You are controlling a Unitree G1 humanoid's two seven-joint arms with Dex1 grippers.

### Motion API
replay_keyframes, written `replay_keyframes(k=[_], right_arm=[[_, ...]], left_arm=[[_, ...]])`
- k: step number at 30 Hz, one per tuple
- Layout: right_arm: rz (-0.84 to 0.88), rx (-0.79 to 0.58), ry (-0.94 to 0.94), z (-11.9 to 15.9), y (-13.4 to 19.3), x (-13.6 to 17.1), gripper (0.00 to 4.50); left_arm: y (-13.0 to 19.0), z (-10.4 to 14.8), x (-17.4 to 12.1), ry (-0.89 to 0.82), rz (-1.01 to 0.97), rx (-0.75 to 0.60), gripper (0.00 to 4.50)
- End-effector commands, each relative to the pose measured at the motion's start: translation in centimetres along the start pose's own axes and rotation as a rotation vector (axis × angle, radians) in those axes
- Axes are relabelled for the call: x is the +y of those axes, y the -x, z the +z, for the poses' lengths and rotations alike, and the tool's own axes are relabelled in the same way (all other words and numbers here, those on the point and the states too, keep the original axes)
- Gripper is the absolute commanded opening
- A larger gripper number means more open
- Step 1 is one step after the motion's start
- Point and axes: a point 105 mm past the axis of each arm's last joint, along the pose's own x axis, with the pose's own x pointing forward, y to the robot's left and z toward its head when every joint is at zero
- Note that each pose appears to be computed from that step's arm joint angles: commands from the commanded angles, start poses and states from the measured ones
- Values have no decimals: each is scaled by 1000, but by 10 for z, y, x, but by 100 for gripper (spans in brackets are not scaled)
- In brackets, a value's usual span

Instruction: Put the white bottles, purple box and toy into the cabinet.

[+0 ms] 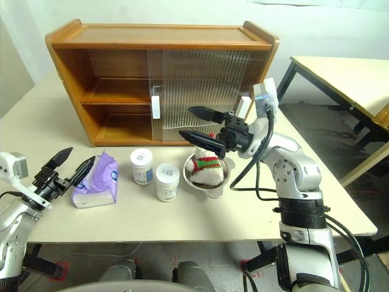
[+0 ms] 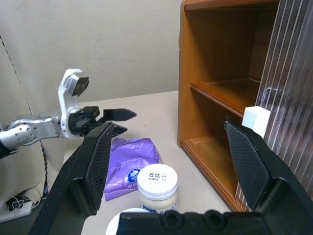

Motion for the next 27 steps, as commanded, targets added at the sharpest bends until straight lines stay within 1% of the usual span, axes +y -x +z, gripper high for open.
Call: replay_keyframes(k=[1, 7, 12, 17, 20, 25, 27], right_arm=[[10, 15, 2, -1, -2, 0, 450], [15, 19, -8, -4, -3, 1, 450], [19, 19, -9, -3, -4, 0, 450], [27, 19, -11, -3, -7, 0, 450], [31, 18, -11, -2, -8, 0, 450], [30, 19, -8, -1, -8, -1, 450], [30, 19, -7, -1, -8, 0, 450]], left_arm=[[8, 0, -4, -8, 6, -14, 448], [26, -13, -5, 19, 29, 27, 448], [35, -19, -8, 29, 35, 45, 448], [50, -35, -7, 43, 55, 82, 448], [58, -50, -6, 55, 77, 112, 448], [63, -66, -4, 60, 107, 143, 448], [62, -68, -3, 58, 108, 145, 448]])
